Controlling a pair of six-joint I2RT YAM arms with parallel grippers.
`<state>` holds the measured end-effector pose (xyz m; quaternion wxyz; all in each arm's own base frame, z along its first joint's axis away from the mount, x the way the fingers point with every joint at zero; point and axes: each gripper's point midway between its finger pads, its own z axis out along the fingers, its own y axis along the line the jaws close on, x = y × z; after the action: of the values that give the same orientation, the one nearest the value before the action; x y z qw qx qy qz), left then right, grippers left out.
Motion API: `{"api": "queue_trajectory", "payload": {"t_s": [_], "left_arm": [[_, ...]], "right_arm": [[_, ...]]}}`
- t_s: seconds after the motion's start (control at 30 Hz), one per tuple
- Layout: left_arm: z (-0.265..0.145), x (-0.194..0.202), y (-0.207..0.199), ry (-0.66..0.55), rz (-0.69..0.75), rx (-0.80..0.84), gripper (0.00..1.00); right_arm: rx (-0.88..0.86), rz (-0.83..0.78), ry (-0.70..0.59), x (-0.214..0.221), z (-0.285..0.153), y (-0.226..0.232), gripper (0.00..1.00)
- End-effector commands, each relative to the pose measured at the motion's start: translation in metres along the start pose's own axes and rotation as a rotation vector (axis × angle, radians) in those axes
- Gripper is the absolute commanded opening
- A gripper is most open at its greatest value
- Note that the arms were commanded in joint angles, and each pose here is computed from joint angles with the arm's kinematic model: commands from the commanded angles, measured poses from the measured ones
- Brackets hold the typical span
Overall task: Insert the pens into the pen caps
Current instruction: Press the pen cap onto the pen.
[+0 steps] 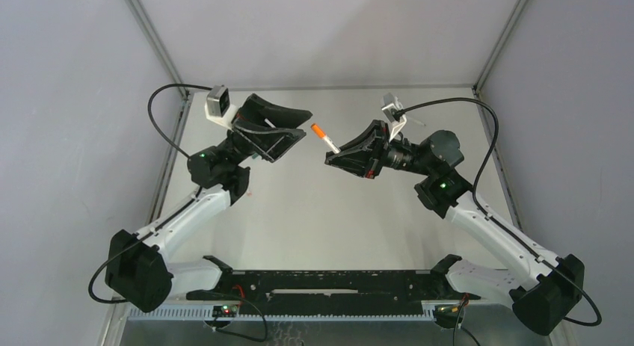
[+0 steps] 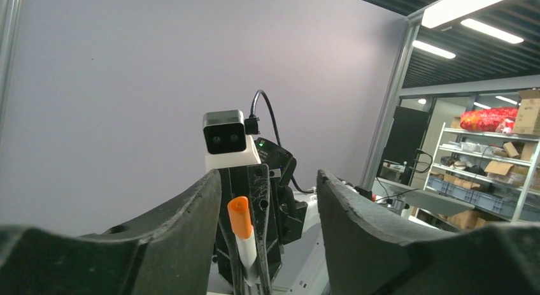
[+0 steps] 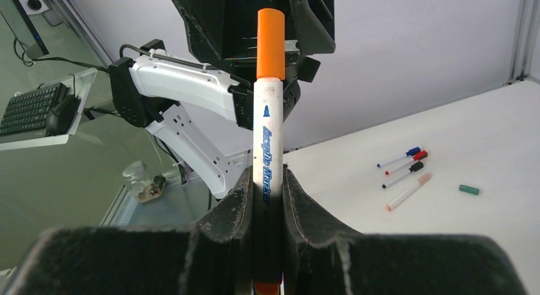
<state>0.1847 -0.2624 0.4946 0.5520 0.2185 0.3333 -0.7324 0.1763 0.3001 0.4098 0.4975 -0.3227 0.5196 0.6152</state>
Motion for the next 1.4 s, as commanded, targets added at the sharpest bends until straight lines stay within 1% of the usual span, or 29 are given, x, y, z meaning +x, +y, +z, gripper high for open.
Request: {"api": "queue_trajectory", "payload": {"t_s": [0.0, 0.07, 0.37, 0.47, 0.7, 0.77, 0.9, 1.1, 1.23, 1.37], "left_arm": [[0.012, -0.011, -0.019, -0.007, 0.039, 0.086, 0.58], [0.013, -0.009, -0.018, -0.001, 0.029, 0.086, 0.55], [0.014, -0.003, -0.012, 0.018, 0.014, 0.084, 0.49], [0.014, 0.0, -0.01, 0.026, 0.008, 0.084, 0.44], [0.014, 0.008, -0.01, 0.049, -0.003, 0.095, 0.4], [0.014, 0.01, -0.009, 0.056, -0.004, 0.095, 0.36], [0.013, 0.014, -0.009, 0.072, -0.007, 0.098, 0.22], [0.012, 0.023, -0.01, 0.129, 0.003, 0.127, 0.06], [0.009, 0.038, -0.014, 0.229, -0.012, 0.184, 0.0], [0.008, 0.044, -0.018, 0.292, -0.045, 0.22, 0.0]], "right_arm": [[-0.007, -0.009, -0.035, -0.012, 0.002, 0.001, 0.0], [-0.007, -0.008, -0.036, -0.012, 0.003, 0.001, 0.0], [-0.01, -0.005, -0.038, -0.013, 0.003, 0.002, 0.0], [-0.005, -0.004, -0.039, -0.013, 0.003, 0.0, 0.0], [-0.003, -0.002, -0.045, -0.014, 0.004, 0.0, 0.0], [-0.004, -0.001, -0.046, -0.015, 0.003, 0.001, 0.0], [-0.006, 0.002, -0.048, -0.015, 0.003, 0.002, 0.0], [-0.037, -0.001, -0.042, -0.016, 0.002, 0.009, 0.0], [-0.081, 0.003, -0.037, -0.018, 0.002, 0.02, 0.0], [-0.1, 0.035, -0.05, -0.028, 0.002, 0.027, 0.0]]}}
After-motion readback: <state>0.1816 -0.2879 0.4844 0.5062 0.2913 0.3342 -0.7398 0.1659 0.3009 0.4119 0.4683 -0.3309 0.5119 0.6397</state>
